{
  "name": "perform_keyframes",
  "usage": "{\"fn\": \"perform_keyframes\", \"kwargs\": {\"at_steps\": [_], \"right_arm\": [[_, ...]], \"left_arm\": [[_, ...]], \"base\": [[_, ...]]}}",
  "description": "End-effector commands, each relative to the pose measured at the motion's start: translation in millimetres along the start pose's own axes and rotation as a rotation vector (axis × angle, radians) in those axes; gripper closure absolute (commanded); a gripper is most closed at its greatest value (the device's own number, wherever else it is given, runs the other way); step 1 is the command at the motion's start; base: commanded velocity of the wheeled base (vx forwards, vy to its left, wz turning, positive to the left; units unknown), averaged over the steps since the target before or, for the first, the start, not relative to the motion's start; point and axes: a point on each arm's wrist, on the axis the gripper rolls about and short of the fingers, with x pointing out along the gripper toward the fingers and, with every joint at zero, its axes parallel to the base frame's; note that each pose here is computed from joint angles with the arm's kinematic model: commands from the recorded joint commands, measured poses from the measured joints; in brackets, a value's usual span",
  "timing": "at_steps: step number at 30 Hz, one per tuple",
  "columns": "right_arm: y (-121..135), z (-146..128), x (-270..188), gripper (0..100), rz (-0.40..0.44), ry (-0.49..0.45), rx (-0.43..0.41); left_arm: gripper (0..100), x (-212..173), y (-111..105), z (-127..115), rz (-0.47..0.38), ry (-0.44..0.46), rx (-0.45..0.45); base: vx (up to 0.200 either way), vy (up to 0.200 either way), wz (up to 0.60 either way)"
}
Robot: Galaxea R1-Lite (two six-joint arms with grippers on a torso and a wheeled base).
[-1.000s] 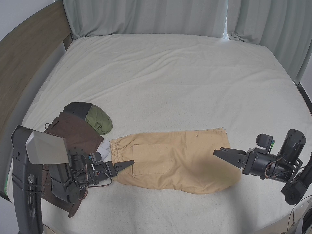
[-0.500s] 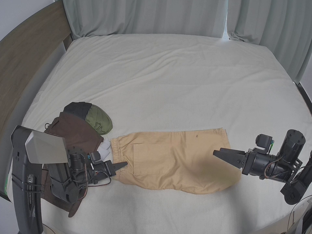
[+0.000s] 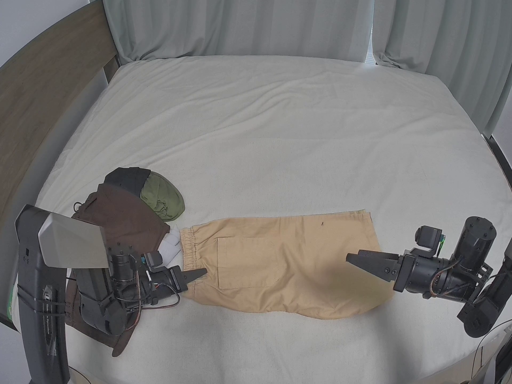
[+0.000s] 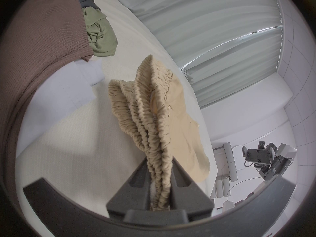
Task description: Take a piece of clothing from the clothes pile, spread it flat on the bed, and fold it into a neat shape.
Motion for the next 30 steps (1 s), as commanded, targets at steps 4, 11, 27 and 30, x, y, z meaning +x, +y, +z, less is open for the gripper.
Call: {"fn": "perform_keyframes", "kwargs": {"at_steps": [4,11,27,30], "right_arm": [[-6.1,-8.1,6.3,0,-0.013,0.036,0.023],[-6.8,-10.6,7.1,0,-0.015,0.047,0.029],[-11.4,-26.5,15.0,0,-0.023,0.116,0.037],[-11.7,-29.6,17.0,0,-0.021,0.130,0.041]], "left_arm": [[100,-6.9,-4.1,2.6,0.003,-0.008,0.003],[100,-12.9,3.0,7.8,0.033,-0.035,0.044],[100,-48.1,-4.5,19.7,0.066,-0.081,0.074],[100,-51.4,-2.1,20.8,0.072,-0.084,0.086]], "base": [[0.000,0.000,0.00],[0.000,0.000,0.00],[0.000,0.000,0.00],[0.000,0.000,0.00]]}}
